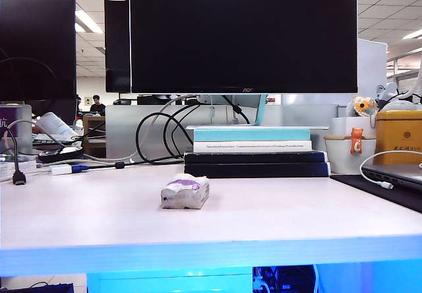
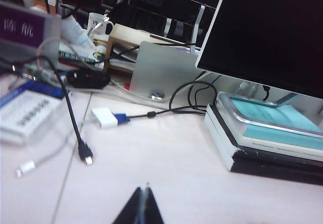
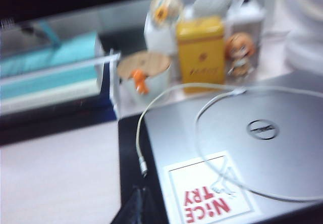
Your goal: Pick up a packet of tissues from the table with the left hand, then take a tissue from it with the right hand.
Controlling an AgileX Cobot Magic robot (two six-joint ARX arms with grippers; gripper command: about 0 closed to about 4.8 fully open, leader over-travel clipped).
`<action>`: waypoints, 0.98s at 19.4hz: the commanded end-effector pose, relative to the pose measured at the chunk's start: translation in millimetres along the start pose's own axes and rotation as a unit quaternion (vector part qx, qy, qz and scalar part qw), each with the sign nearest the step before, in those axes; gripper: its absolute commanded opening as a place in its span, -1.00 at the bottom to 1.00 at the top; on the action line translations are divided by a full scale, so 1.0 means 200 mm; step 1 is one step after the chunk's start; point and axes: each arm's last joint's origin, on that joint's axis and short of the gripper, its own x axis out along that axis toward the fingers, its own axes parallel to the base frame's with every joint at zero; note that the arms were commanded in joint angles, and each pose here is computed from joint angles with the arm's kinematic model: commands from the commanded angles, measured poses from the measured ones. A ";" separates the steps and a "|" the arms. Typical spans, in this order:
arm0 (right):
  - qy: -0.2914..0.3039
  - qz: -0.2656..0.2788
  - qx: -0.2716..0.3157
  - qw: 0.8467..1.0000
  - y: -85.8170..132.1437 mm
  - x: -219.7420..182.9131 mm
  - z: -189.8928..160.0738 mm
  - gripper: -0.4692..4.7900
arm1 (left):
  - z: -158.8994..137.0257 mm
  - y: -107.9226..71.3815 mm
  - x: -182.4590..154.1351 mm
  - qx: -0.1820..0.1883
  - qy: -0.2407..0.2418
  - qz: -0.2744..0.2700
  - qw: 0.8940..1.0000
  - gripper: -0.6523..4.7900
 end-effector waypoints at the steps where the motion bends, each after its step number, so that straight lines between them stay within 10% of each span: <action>1: 0.060 0.074 -0.004 0.995 0.06 0.13 0.08 -0.84 | 0.12 -0.02 0.08 0.027 0.028 -0.006 0.999 -0.78; 8: 0.193 0.252 0.013 0.948 0.16 0.36 0.10 -0.84 | 0.10 -0.06 0.26 0.062 0.129 -0.091 0.986 -0.78; 14: 0.244 0.267 0.013 0.932 0.17 0.41 0.06 -0.84 | 0.07 -0.27 0.35 0.113 0.168 -0.119 0.972 -0.78; 19: 0.248 0.265 0.014 0.932 0.17 0.41 0.06 -0.84 | -0.04 -0.43 0.45 0.075 0.205 -0.155 0.964 -0.57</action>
